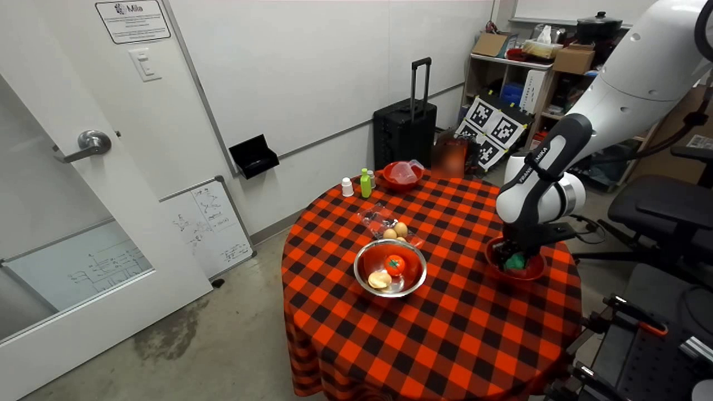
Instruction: Put the green building block in the orange bowl
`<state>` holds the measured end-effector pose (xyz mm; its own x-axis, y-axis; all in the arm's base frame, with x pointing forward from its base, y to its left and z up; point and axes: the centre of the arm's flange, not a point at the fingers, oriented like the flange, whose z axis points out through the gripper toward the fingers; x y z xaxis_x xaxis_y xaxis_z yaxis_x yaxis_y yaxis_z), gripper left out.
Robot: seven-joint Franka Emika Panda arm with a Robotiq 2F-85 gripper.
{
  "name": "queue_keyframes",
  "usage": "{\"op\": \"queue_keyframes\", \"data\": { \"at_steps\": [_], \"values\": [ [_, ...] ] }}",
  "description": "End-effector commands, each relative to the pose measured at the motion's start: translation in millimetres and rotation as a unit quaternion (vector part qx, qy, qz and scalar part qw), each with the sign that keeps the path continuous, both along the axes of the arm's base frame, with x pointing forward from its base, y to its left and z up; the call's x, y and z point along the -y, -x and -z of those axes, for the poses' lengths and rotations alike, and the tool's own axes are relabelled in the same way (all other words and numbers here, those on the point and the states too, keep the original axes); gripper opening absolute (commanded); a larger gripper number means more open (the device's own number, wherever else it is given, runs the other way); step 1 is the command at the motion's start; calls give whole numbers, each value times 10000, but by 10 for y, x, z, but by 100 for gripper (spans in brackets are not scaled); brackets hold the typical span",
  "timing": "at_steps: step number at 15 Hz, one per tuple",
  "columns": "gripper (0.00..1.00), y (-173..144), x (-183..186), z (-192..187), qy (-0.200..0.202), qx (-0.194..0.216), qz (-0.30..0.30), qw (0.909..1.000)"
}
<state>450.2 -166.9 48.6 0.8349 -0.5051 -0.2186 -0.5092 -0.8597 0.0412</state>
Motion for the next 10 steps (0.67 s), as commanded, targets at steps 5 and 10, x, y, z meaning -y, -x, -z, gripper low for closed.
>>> {"op": "queue_keyframes", "data": {
  "at_steps": [5, 10],
  "values": [
    [100, -72, 28, 97, -46, 117, 54, 9999],
    [100, -35, 15, -28, -19, 210, 82, 9997]
  ]
}}
